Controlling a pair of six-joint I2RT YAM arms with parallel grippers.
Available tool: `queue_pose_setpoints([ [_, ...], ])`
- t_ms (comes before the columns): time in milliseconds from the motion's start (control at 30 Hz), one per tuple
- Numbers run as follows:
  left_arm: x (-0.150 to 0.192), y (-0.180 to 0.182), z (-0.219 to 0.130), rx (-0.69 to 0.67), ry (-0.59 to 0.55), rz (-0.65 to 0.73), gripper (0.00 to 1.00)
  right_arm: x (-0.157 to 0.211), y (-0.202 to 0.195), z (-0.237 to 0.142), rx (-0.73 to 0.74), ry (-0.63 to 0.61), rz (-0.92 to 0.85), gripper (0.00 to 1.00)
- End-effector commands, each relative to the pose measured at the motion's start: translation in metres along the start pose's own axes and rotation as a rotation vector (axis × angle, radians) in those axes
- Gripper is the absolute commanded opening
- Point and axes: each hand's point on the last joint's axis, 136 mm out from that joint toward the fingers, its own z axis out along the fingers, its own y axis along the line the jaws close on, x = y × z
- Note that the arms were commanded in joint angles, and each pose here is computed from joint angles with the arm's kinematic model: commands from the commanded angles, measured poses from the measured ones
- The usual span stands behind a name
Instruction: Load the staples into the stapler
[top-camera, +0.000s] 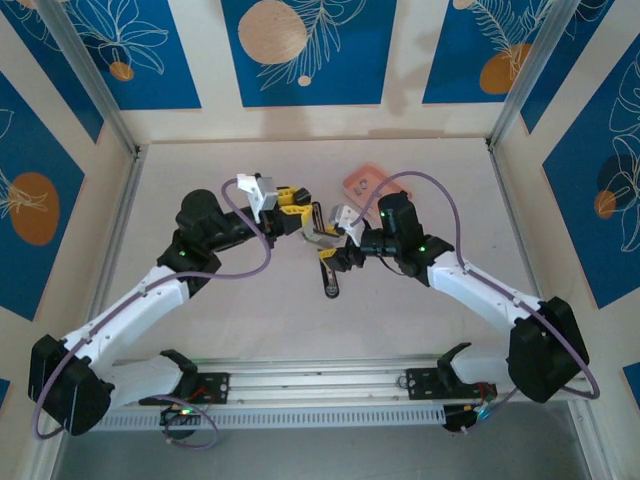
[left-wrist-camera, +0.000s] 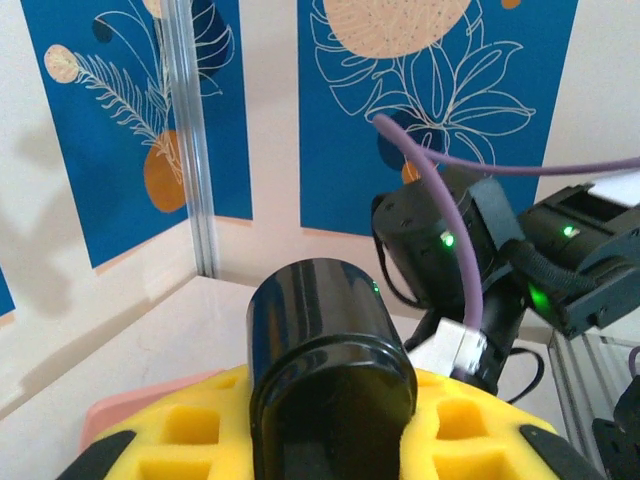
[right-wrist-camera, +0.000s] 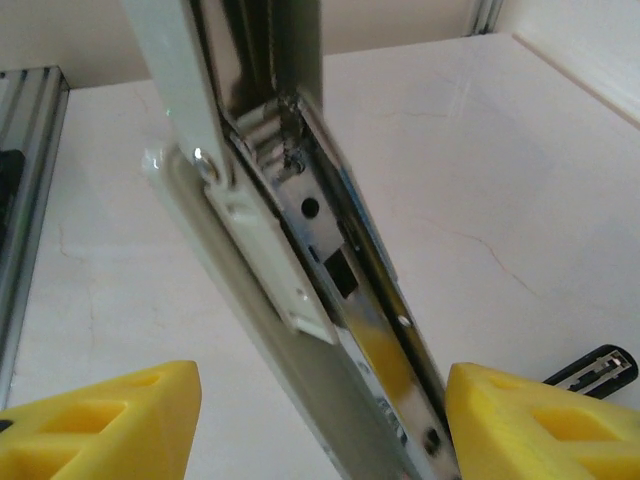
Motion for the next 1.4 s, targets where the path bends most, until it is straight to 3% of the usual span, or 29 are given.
queue_pose_setpoints([
  [0,-0.045,-0.01,-0.002,0.041,-0.15,0.066,0.0,-0.015,0.0,0.006,-0.001,-0.044,-0.054,0.64],
  [300,-0.043,-0.001,0.002,0.013,-0.179,0.062,0.0,-0.003,0.041,0.021,-0.102,-0.087,0.0,0.59],
  [600,-0.032,-0.001,0.002,0.008,-0.136,0.079,0.0,-0.011,0.021,-0.013,-0.076,-0.156,0.037,0.61],
  [900,-0.032,-0.011,0.003,0.07,-0.134,0.079,0.0,-0.023,0.012,-0.062,-0.148,-0.154,-0.016,0.64],
  [1100,-0.035,-0.021,0.005,0.142,-0.146,0.072,0.0,-0.043,0.005,-0.064,-0.193,-0.153,-0.108,0.65],
  [1367,-0.04,-0.026,0.004,0.177,-0.174,0.068,0.0,-0.069,0.018,-0.05,-0.366,-0.205,-0.144,0.65],
])
